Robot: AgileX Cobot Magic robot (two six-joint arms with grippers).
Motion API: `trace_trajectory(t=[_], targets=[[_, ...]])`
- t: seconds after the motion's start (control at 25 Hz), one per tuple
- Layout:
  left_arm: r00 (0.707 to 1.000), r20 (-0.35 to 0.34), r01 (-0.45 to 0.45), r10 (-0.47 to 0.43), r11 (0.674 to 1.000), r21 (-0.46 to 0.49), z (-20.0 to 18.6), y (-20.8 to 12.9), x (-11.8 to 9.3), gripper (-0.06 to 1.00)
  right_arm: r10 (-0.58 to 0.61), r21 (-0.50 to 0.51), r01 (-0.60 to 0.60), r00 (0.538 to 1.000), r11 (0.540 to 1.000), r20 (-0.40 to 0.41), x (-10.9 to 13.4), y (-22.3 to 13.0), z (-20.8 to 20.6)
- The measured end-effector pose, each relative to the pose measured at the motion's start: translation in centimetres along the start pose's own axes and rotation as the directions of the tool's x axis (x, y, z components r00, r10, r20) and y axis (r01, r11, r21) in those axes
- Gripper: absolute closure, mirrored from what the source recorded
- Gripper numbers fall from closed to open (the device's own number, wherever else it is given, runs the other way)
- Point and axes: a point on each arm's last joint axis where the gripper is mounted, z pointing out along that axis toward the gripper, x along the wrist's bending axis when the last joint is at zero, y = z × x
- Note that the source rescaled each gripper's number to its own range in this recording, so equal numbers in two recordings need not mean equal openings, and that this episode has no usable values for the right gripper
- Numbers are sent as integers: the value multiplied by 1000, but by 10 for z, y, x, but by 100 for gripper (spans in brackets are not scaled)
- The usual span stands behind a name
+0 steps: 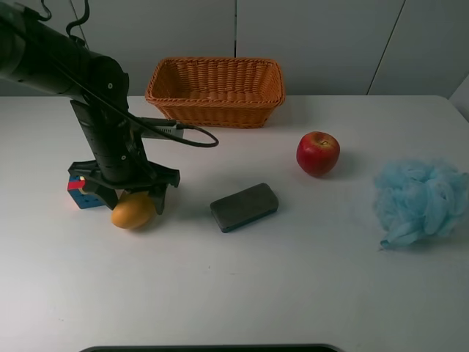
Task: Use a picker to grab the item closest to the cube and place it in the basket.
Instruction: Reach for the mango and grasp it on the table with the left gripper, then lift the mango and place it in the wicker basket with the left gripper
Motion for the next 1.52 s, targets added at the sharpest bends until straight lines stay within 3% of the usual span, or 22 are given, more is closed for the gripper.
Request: trace_trajectory(t=[0.32,0.36,0.4,0.44,0.48,1.12,1.32,1.52], targets=[[1000,5,0,0,1000,-10,1,0,0,-3,2,0,-2,1000,1000,0,0,0,0],[1000,5,0,0,1000,-10,1,0,0,16,2,0,-2,1000,1000,0,0,0,0],[1000,5,7,-6,1000,-10,1,0,0,48,2,0,-2,1000,1000,0,0,0,0],[1000,5,14,-14,1000,-10,1,0,0,94,2,0,-2,1000,1000,0,0,0,0],[1000,5,21,-21,1000,-10,1,0,0,87,2,0,-2,1000,1000,0,0,0,0],[999,17,50,-50,999,-12,-9,0,-1,88,2,0,-2,1000,1000,0,0,0,0],[994,101,54,-39,987,-152,-73,11,-8,88,2,0,-2,1000,1000,0,0,0,0],[979,201,62,13,930,-363,-154,27,-17,88,2,0,-2,1000,1000,0,0,0,0]])
